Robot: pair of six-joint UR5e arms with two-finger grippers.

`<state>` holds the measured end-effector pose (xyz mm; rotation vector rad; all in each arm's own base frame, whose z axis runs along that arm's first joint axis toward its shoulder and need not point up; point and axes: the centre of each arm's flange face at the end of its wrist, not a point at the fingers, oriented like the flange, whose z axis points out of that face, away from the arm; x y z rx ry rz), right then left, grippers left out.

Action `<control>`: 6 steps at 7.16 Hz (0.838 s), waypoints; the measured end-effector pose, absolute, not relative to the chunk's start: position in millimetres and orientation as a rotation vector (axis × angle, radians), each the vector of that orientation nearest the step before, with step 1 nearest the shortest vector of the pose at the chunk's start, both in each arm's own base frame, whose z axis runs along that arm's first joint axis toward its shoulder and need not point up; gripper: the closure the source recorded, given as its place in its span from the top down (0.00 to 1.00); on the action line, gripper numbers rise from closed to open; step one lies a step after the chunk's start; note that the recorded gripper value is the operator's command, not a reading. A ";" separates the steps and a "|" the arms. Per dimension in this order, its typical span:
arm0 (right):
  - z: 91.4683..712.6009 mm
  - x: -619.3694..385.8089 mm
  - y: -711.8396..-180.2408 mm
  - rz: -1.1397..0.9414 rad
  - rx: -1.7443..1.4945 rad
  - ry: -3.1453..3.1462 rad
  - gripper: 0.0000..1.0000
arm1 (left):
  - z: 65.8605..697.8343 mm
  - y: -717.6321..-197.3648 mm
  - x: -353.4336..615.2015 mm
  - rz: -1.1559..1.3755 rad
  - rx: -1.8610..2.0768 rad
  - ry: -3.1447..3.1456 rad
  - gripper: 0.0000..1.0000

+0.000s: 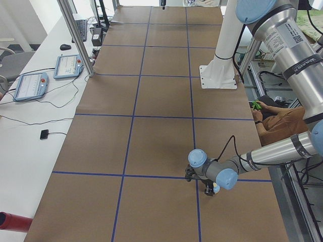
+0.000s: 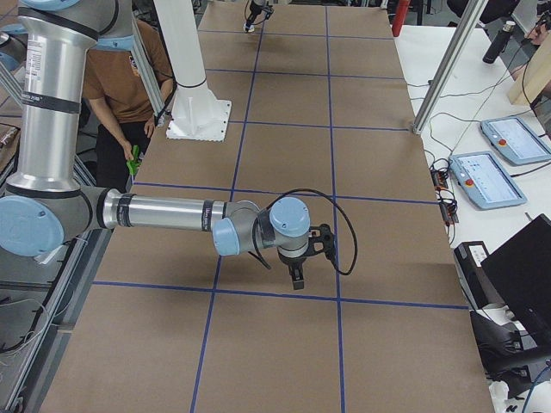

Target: Place and press bell with both arms

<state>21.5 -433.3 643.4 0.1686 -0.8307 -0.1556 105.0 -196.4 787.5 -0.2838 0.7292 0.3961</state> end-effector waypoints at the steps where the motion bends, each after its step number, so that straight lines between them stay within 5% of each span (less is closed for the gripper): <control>1: 643.1 21.4 -433.6 -0.156 0.169 -0.831 1.00 | 782.9 -197.1 107.2 0.401 -0.280 0.750 0.01; 6: 644.0 21.4 -434.6 -0.155 0.168 -0.830 1.00 | 681.5 -242.7 141.4 0.369 -0.277 0.941 0.01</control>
